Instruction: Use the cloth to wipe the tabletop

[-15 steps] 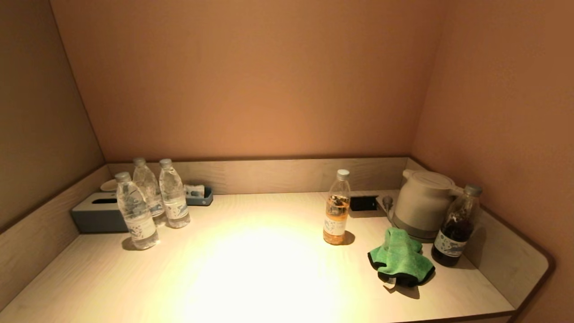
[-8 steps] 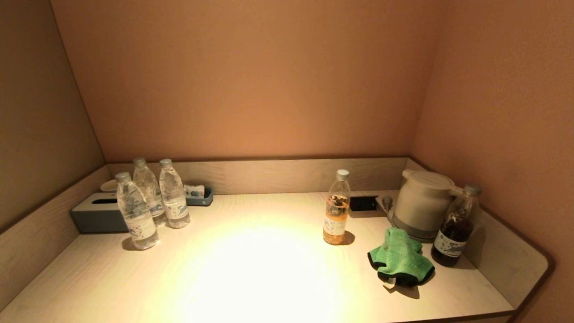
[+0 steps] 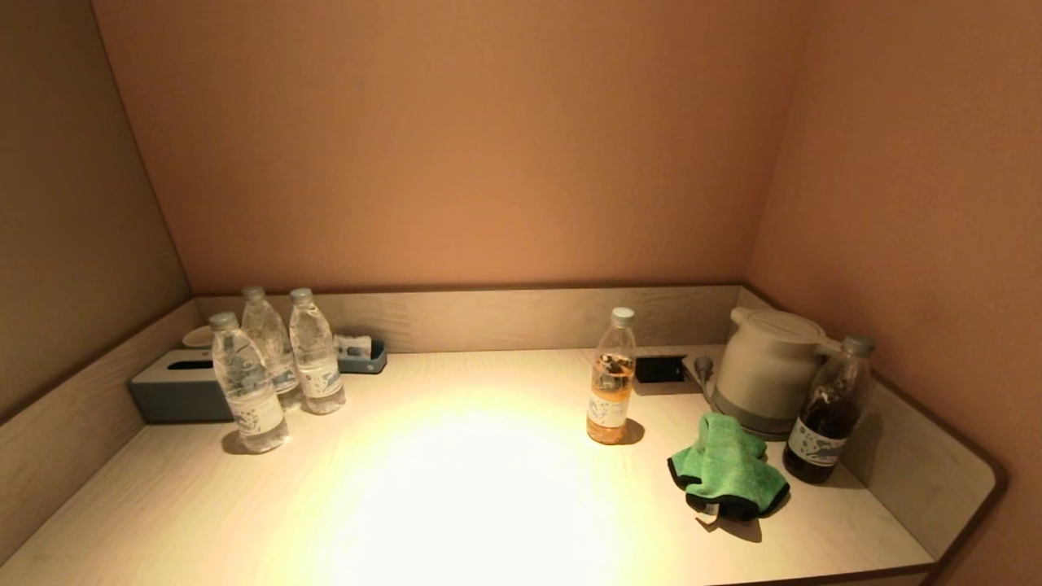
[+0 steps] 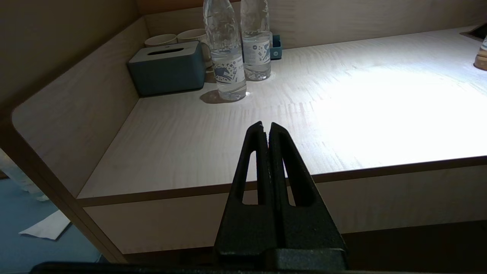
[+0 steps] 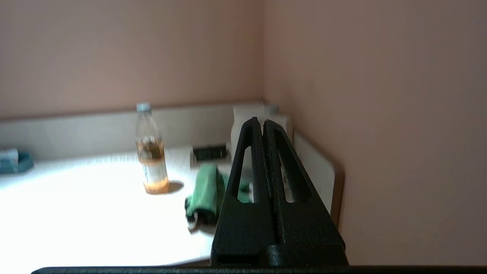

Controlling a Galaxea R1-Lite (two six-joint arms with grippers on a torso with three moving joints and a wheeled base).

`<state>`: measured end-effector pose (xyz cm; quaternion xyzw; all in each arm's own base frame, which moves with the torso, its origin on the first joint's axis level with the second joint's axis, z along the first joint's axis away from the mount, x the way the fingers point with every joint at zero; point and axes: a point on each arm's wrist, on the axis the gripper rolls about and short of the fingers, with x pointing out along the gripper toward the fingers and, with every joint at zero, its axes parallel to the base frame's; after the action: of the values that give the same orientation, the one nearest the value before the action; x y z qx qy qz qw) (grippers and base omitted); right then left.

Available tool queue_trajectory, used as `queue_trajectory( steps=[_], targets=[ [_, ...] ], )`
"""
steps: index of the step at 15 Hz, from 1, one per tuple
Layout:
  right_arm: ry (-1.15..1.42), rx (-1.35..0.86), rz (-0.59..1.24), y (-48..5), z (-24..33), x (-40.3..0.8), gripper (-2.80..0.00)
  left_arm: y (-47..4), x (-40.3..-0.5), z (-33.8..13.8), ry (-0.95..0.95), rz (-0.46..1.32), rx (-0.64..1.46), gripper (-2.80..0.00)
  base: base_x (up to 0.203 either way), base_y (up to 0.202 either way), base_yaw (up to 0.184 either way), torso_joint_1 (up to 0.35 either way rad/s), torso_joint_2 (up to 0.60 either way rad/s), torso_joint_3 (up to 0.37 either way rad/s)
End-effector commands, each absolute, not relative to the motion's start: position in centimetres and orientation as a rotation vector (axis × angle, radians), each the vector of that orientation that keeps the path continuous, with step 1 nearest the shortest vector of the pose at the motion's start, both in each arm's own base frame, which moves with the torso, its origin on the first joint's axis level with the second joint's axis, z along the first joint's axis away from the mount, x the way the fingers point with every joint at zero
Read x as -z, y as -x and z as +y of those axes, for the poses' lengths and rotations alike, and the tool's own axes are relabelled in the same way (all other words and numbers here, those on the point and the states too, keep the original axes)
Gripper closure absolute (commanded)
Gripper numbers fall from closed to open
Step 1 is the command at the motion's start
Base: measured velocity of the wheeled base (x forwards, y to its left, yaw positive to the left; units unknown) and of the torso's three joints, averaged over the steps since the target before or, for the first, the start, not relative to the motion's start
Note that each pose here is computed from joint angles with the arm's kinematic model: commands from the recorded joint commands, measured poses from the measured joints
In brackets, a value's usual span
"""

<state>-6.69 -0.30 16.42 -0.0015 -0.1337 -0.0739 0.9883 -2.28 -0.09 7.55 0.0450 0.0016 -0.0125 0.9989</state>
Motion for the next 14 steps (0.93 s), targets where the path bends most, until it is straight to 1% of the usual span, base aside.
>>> queue_trajectory(
  steps=[1, 2, 5, 7, 14],
  targets=[
    [-0.004, 0.147, -0.379, 5.9, -0.3, -16.0, 0.00, 2.3, -7.5, -0.1, -0.090, 0.003, 0.025, 0.00, 0.000, 0.000, 0.000, 0.000, 0.00, 0.000],
    [0.001, 0.140, -0.406, 5.3, -0.3, -15.3, 0.00, 2.3, -7.5, -0.1, -0.090, 0.003, 0.025, 0.00, 0.000, 0.000, 0.000, 0.000, 0.00, 0.000],
    [0.017, 0.119, -0.409, 4.4, -0.2, -14.1, 0.00, 2.3, -7.5, -0.1, -0.090, 0.004, 0.025, 0.00, 0.000, 0.000, 0.000, 0.000, 0.00, 0.000],
    [0.032, 0.096, -0.336, 3.4, -0.2, -12.1, 0.00, 2.3, -7.5, -0.1, -0.090, 0.003, 0.025, 0.00, 0.000, 0.000, 0.000, 0.000, 0.00, 0.000],
    [0.066, 0.068, -0.269, 2.7, -0.1, -10.3, 0.00, 2.3, -7.5, -0.1, -0.090, 0.003, 0.025, 0.00, 0.000, 0.000, 0.000, 0.000, 0.00, 0.000]
  ],
)
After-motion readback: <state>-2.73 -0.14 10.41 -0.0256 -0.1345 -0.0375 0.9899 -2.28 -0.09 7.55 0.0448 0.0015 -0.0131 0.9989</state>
